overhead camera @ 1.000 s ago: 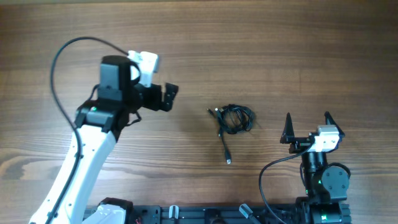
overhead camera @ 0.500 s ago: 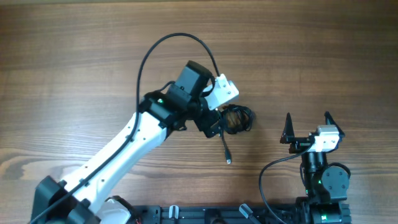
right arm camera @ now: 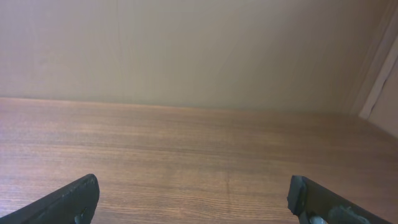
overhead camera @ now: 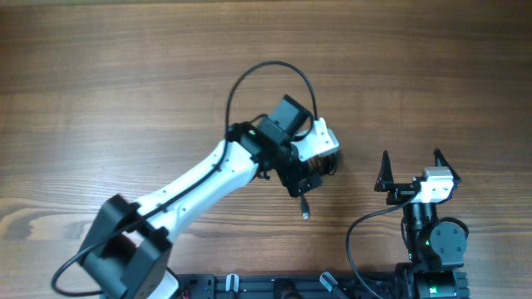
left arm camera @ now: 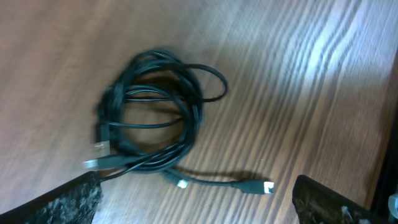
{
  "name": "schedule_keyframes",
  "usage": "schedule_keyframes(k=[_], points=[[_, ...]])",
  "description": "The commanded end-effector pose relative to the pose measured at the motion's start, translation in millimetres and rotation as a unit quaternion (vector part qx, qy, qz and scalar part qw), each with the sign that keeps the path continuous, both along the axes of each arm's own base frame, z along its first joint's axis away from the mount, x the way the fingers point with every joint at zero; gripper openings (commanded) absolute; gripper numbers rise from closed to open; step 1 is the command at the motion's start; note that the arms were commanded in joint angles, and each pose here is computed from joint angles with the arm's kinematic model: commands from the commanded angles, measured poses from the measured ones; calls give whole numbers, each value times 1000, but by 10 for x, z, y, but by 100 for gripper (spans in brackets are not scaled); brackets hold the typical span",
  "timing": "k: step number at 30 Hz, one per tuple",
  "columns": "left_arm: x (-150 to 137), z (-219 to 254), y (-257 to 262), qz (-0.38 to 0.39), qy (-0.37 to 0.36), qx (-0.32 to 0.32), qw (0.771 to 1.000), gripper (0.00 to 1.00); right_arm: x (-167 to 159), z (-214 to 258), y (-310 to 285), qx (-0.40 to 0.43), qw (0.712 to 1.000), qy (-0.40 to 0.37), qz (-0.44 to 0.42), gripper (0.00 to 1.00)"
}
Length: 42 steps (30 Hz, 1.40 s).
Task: Untangle cables
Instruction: 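Reach the left gripper over the black cable bundle and lower, then grasp the cable bundle with the left gripper and lift it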
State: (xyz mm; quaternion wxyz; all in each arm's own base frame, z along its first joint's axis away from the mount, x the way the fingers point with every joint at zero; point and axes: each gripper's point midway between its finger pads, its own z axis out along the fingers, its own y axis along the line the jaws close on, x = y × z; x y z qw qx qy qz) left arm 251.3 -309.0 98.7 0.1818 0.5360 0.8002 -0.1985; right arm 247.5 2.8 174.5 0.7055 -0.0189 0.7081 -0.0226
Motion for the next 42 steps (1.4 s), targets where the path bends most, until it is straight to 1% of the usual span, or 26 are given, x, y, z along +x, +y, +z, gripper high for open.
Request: schedule_keyframes(k=[1, 4, 10, 16, 19, 20, 23, 24, 28, 29, 30, 31, 35, 38, 40, 41, 42], points=[[-81, -108, -149, -28, 7, 2, 1000, 100, -5, 26, -36, -9, 1000, -6, -9, 100], [-48, -281, -197, -29, 2, 18, 999, 100, -5, 26, -36, -9, 1000, -6, -9, 100], [91, -593, -334, -28, -5, 17, 999, 100, -5, 26, -36, -8, 1000, -6, -9, 100], [-29, -858, -399, -44, 13, 34, 998, 100, -5, 26, -36, -8, 1000, -6, -9, 100], [-67, -934, -431, -50, 5, 47, 998, 99, -5, 26, -36, -9, 1000, -6, -9, 100], [-78, -934, -440, -52, 3, 48, 998, 96, -5, 26, -36, -9, 1000, -6, -9, 100], [-76, -934, -442, -52, 3, 48, 998, 64, -5, 26, -36, -9, 1000, -6, -9, 100], [-74, -932, -444, -52, 2, 47, 998, 60, -5, 26, -35, -9, 1000, -6, -9, 100], [-53, -919, -469, -51, -3, 42, 998, 29, -5, 26, -36, -9, 1000, -6, -9, 100], [-44, -914, -479, -51, -5, 39, 998, 25, -5, 26, -36, -9, 1000, -6, -9, 100], [-24, -903, -499, -51, -9, 35, 998, 19, -5, 26, -36, -8, 1000, -6, -9, 100], [-4, -889, -522, -50, -14, 30, 998, 5, -5, 26, -36, -9, 1000, -6, -9, 100], [98, -768, -631, -39, -35, 2, 999, 4, -5, 26, -36, -8, 1000, -6, -9, 100], [328, -400, -634, 18, -74, -25, 997, 4, -5, 26, -35, -9, 1000, -6, -9, 100], [524, -4, -550, 62, -92, -65, 992, 4, -5, 26, -36, -8, 1000, -6, -9, 100], [605, 150, -483, 82, -96, -81, 989, 4, -5, 26, -36, -9, 1000, -6, -9, 100], [670, 354, -410, 94, -90, -110, 985, 4, -5, 26, -36, -9, 1000, -6, -9, 100]])
